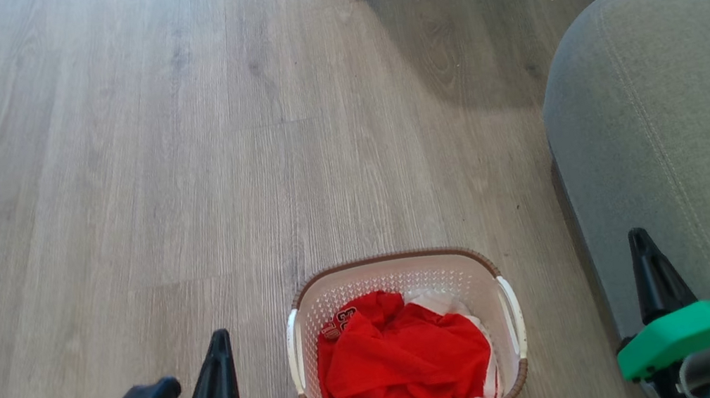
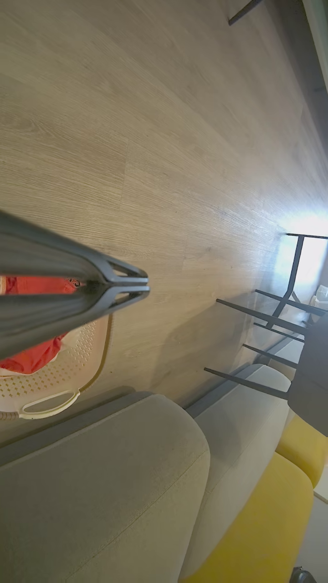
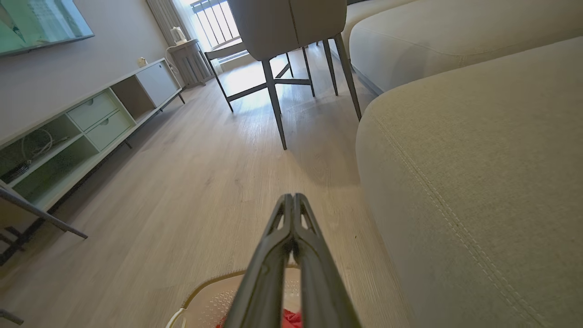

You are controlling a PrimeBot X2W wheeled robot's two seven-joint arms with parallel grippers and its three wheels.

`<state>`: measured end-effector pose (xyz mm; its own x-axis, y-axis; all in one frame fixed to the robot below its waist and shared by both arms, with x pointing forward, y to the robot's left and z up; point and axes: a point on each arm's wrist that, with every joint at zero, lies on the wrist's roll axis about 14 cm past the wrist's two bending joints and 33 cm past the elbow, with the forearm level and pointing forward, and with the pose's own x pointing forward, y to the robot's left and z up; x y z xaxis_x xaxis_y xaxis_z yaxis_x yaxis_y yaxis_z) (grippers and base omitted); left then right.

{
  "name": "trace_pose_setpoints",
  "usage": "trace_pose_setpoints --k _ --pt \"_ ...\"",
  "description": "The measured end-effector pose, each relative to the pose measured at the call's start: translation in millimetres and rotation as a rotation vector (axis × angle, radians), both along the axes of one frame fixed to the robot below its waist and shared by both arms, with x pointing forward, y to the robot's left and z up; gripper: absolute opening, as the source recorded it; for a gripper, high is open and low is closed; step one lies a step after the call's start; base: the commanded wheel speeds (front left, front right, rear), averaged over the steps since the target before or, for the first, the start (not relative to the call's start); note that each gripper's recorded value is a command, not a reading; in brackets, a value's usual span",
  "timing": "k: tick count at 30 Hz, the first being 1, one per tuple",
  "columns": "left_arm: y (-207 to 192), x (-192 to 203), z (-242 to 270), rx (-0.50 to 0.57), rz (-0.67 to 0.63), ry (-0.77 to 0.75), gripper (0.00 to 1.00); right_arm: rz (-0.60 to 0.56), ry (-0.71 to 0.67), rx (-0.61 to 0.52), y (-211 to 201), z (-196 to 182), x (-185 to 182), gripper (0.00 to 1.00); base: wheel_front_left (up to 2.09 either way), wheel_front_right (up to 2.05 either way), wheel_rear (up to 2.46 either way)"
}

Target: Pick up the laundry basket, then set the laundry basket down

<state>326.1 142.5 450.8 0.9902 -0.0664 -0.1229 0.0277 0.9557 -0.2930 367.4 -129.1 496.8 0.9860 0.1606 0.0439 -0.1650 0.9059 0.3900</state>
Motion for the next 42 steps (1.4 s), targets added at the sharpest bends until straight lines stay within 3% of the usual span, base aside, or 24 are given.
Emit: trace_pose_setpoints --k 42 --pt "20 15 -3 -0.488 0.117 0.083 0.0 -0.114 0.141 0.45 -33 -15 3 0.0 0.0 0.0 0.0"
